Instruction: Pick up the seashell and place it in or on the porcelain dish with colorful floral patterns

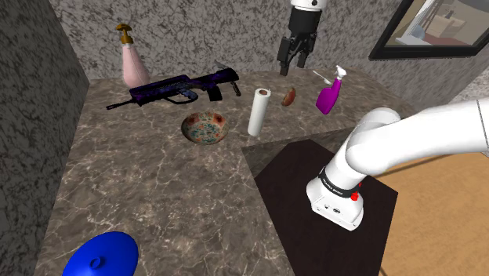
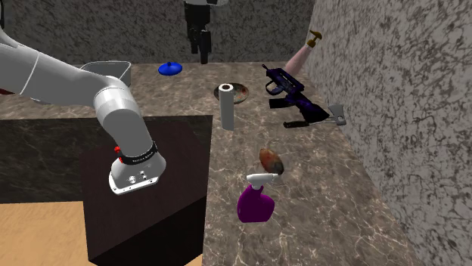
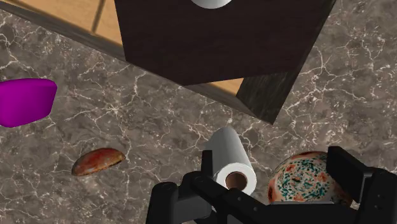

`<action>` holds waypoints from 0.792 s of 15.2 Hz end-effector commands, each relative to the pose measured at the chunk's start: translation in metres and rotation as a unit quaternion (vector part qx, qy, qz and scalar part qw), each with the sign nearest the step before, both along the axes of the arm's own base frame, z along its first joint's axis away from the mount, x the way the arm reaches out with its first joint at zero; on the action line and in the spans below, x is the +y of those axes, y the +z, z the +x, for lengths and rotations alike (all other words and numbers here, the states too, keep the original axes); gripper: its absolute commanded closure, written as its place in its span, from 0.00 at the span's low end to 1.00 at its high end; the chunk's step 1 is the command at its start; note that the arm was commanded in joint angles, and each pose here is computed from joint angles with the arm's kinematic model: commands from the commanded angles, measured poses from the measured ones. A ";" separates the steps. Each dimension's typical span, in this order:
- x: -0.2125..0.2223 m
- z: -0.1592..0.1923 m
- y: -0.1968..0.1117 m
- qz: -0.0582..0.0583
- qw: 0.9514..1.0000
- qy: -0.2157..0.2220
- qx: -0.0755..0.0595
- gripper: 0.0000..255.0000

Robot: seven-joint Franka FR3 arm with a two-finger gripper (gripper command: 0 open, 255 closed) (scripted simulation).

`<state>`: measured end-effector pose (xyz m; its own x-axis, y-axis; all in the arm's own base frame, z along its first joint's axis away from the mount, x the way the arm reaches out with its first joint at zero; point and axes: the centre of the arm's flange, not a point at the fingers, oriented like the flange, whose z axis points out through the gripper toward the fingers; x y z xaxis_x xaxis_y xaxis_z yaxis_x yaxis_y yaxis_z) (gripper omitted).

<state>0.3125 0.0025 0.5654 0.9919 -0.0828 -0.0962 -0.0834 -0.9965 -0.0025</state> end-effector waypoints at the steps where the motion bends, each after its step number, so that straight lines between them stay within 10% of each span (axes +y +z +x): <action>1: 0.000 0.000 0.000 0.000 1.000 0.000 0.000 0.00; 12: -0.110 0.082 -0.075 0.001 0.994 -0.100 0.047 0.00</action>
